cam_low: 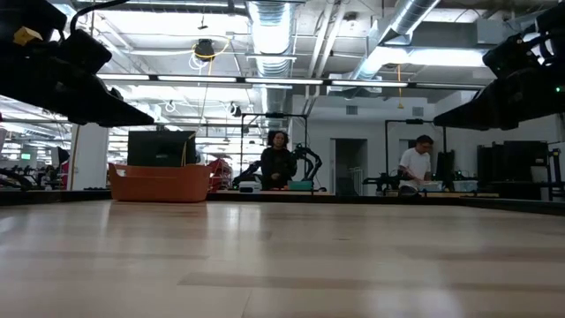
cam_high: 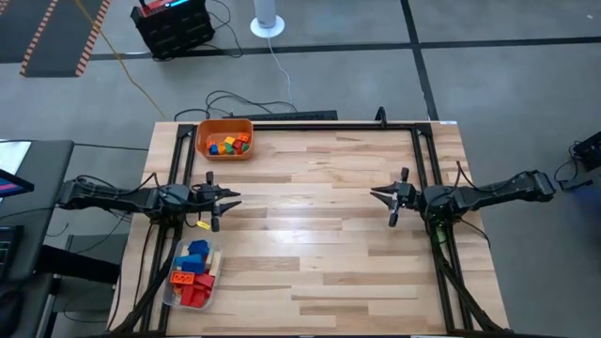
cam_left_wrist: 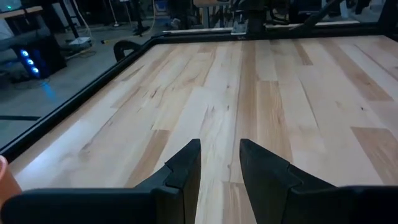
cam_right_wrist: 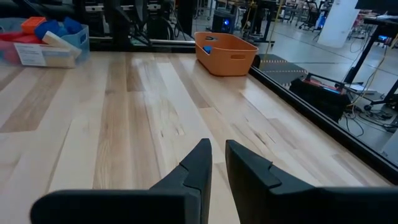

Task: Sort blocks by size
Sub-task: Return to Home Position

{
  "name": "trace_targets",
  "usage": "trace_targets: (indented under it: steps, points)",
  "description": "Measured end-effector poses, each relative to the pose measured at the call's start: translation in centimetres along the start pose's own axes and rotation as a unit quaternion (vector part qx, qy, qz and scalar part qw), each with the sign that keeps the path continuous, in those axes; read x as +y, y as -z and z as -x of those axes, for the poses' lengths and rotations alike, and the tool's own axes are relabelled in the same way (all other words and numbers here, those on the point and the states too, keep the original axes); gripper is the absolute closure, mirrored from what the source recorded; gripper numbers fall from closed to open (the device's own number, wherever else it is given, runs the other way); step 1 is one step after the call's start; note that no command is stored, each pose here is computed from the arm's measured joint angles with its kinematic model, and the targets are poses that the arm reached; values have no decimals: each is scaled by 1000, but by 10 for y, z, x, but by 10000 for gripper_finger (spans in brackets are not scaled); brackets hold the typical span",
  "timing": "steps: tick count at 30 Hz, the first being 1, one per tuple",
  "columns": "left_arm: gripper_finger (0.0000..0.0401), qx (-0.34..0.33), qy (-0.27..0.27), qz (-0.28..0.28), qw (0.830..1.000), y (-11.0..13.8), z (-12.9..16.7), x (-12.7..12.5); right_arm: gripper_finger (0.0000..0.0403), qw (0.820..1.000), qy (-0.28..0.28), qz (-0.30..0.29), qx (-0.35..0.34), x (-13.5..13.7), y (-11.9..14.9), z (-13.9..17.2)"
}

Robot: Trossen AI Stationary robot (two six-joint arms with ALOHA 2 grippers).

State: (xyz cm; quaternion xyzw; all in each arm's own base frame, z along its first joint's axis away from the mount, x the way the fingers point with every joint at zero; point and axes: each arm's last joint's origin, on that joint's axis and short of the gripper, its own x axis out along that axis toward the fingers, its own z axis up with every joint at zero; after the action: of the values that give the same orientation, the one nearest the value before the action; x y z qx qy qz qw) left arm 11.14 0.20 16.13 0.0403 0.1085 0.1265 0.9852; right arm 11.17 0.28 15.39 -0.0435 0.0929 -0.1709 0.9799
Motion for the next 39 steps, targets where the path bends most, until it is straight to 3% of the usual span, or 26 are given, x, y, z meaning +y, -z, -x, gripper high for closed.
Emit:
trace_targets:
  steps: [39]
  points:
    - [296,4,0,-3,1000,1,0,0,317,1000,0,-1,-1,0,-1,0]
